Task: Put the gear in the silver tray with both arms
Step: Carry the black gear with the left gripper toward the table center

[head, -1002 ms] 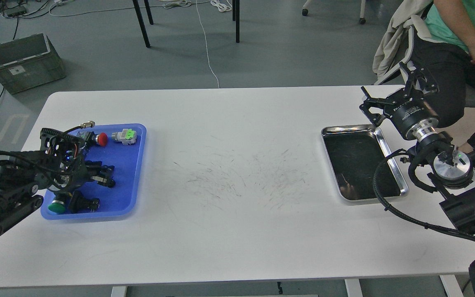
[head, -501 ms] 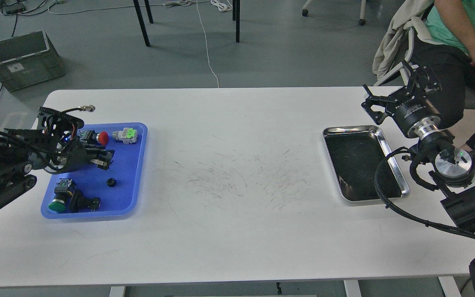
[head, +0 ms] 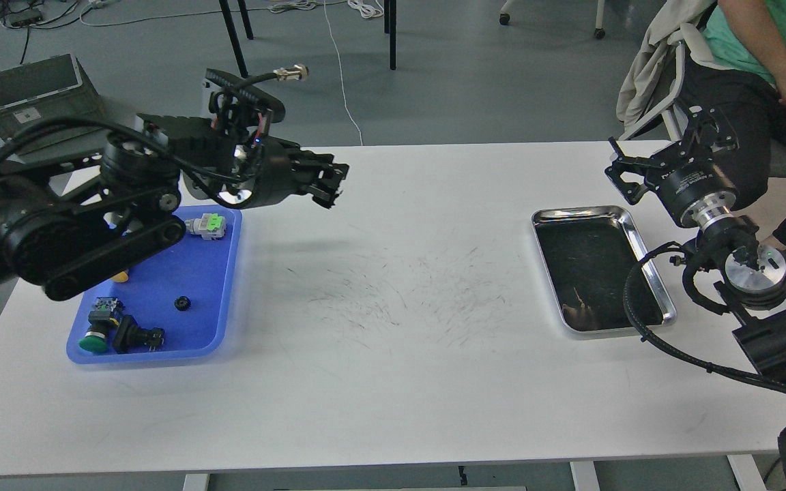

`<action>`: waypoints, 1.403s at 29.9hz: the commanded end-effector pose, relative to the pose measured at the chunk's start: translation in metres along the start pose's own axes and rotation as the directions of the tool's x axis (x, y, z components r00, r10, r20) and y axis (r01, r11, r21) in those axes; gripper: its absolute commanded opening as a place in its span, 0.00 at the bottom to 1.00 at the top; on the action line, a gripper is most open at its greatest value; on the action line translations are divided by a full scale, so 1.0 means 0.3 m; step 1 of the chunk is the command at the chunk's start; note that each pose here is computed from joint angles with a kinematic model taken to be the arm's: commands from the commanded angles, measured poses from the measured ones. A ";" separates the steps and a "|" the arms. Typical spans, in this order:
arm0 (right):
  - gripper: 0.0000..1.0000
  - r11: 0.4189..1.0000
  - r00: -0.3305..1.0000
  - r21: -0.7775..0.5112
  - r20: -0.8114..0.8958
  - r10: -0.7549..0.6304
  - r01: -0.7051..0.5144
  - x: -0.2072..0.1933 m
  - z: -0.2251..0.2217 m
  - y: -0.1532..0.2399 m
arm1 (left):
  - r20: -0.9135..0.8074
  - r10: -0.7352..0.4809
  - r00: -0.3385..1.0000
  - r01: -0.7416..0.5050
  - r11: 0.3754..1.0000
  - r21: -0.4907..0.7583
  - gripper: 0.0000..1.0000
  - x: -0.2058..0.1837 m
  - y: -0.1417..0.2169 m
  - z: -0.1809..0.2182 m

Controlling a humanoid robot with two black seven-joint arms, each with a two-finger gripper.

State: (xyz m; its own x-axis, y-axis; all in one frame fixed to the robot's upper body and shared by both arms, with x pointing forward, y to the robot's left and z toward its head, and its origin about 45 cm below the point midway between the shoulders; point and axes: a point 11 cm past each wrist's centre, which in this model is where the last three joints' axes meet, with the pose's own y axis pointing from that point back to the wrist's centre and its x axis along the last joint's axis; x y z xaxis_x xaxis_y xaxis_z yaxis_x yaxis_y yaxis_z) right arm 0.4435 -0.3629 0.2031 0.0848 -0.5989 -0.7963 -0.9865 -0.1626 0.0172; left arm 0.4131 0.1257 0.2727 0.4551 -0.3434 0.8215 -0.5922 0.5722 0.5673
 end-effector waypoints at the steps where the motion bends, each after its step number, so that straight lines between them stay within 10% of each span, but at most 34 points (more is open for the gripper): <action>1: 0.99 1.000 1.000 0.002 -0.001 0.005 -0.005 0.008 -0.001 0.005 | -0.024 0.025 0.999 -0.027 0.997 -0.075 0.07 -0.003 -0.115 0.154; 12: 0.99 0.998 0.998 -0.008 -0.015 0.067 -0.067 0.081 0.006 0.037 | -0.204 0.013 0.979 -0.047 0.985 -0.164 0.07 -0.200 -0.319 0.382; 32: 0.99 0.994 0.988 -0.025 -0.112 0.105 -0.108 0.127 -0.066 0.078 | -0.355 -0.013 0.935 -0.040 0.989 -0.142 0.12 -0.417 -0.341 0.372; 42: 0.99 0.992 0.986 -0.047 -0.125 0.106 -0.113 0.132 -0.043 0.080 | -0.456 -0.053 0.888 -0.029 0.985 -0.172 0.41 -0.470 -0.337 0.392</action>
State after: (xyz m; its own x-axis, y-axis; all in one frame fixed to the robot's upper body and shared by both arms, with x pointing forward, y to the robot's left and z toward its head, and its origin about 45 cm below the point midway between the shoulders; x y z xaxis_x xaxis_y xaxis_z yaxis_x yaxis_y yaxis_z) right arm 0.4252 -0.4017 0.1808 -0.0041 -0.7058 -0.7084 -0.9828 -0.1280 0.1332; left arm 0.3336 0.0284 0.1089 0.7111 -0.0282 0.7025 -0.4901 0.6965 0.5241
